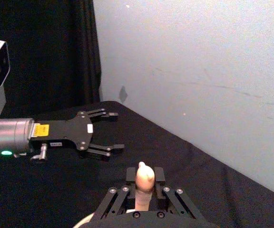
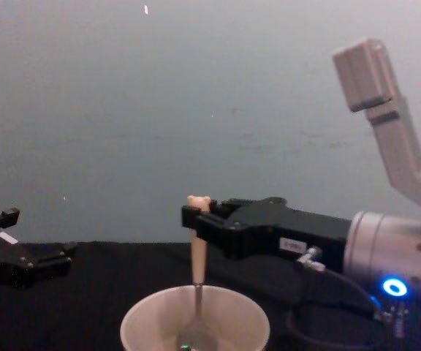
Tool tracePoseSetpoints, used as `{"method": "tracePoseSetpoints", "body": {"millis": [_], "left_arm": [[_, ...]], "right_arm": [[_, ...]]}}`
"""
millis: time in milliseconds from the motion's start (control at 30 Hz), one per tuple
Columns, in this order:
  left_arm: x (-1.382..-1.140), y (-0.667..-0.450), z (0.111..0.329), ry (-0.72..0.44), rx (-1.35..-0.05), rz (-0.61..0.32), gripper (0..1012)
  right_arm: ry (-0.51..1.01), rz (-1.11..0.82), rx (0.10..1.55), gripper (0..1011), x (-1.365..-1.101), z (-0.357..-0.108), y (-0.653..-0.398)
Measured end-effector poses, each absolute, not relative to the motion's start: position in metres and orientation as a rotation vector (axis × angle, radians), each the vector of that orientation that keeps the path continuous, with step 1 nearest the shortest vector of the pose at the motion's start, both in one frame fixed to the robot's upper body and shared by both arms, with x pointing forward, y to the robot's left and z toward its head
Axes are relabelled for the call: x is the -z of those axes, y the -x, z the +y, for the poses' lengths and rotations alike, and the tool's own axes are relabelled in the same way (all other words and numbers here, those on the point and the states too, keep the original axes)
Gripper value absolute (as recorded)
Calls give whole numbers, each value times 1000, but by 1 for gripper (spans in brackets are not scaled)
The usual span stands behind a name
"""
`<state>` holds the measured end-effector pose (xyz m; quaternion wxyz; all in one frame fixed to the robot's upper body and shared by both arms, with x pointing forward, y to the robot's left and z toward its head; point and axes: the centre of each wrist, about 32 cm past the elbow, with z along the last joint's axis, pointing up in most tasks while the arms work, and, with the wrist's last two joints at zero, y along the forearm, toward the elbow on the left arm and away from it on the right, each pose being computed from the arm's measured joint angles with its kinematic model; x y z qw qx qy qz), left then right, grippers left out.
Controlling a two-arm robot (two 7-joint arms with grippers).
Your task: Pick up the stirring spoon with one hand, stir inside the cup, then place it back in its original position.
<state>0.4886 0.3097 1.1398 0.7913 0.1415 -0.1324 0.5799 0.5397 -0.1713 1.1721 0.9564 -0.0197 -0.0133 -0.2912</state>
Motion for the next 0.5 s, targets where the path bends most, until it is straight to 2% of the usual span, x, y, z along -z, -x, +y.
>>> {"method": "tracePoseSetpoints", "body": {"millis": [300, 500], "left_arm": [[-1140, -489, 310, -304, -1248, -285, 1001], [-1140, -489, 310, -305, -1248, -285, 1001]], "right_arm": [[25, -16, 613, 227, -1176, -191, -529], [19, -1, 584, 227, -1177, -195, -519]]}}
